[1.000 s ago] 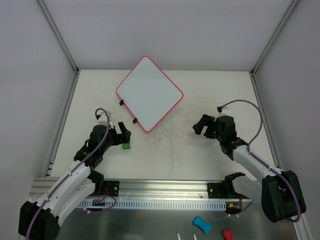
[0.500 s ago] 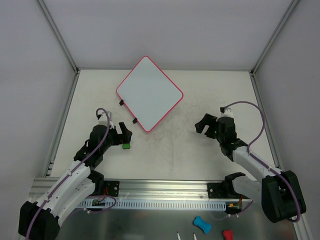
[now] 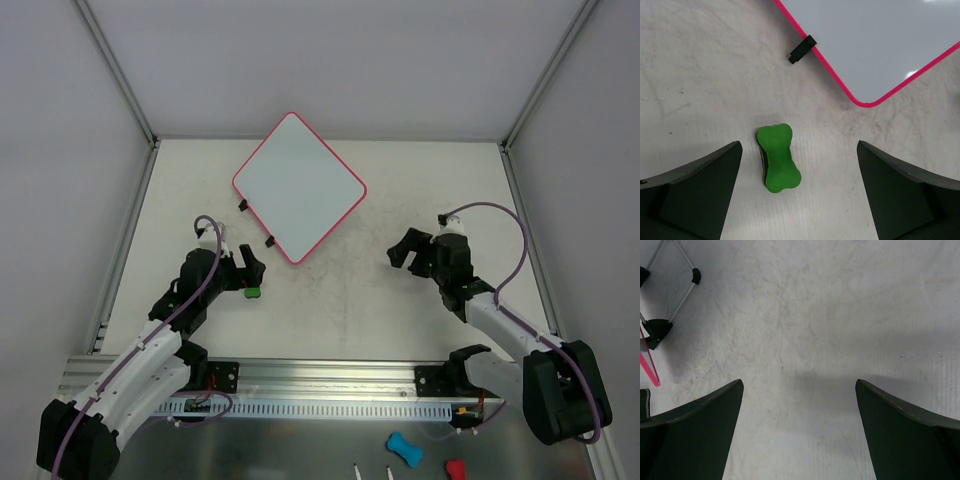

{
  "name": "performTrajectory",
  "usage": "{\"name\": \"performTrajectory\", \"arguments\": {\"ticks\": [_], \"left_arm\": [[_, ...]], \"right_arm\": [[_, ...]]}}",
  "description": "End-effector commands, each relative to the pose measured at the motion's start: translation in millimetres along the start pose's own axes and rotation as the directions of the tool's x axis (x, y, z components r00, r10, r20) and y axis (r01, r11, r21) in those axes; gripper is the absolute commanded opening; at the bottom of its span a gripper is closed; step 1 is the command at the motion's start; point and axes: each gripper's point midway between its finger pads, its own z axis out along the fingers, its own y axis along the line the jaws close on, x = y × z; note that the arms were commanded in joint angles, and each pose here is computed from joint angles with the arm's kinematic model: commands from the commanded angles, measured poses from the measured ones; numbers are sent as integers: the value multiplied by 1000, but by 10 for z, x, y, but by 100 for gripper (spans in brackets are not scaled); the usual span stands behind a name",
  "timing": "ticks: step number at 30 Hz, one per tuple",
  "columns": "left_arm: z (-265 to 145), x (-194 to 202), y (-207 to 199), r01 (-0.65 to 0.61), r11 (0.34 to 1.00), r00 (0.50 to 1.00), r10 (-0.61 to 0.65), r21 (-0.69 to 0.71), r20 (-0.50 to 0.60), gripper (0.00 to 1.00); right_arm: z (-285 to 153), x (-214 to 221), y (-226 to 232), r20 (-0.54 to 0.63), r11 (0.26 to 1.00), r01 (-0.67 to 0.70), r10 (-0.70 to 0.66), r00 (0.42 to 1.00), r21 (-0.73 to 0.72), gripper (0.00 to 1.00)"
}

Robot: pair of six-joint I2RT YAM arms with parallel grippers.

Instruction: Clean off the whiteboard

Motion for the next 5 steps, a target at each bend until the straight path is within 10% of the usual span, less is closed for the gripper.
{"name": "performTrajectory", "arguments": {"ticks": [1,5], "left_arm": [[6,-74,-54,-13,999,1000,13,30,23,99],[12,-72,-44,-13,1000,1000,13,24,22,99]], "right_arm": [[10,-162,150,47,999,11,-8,999,-53,99],[17,-157,156,42,998,10,-8,999,-55,99]]}}
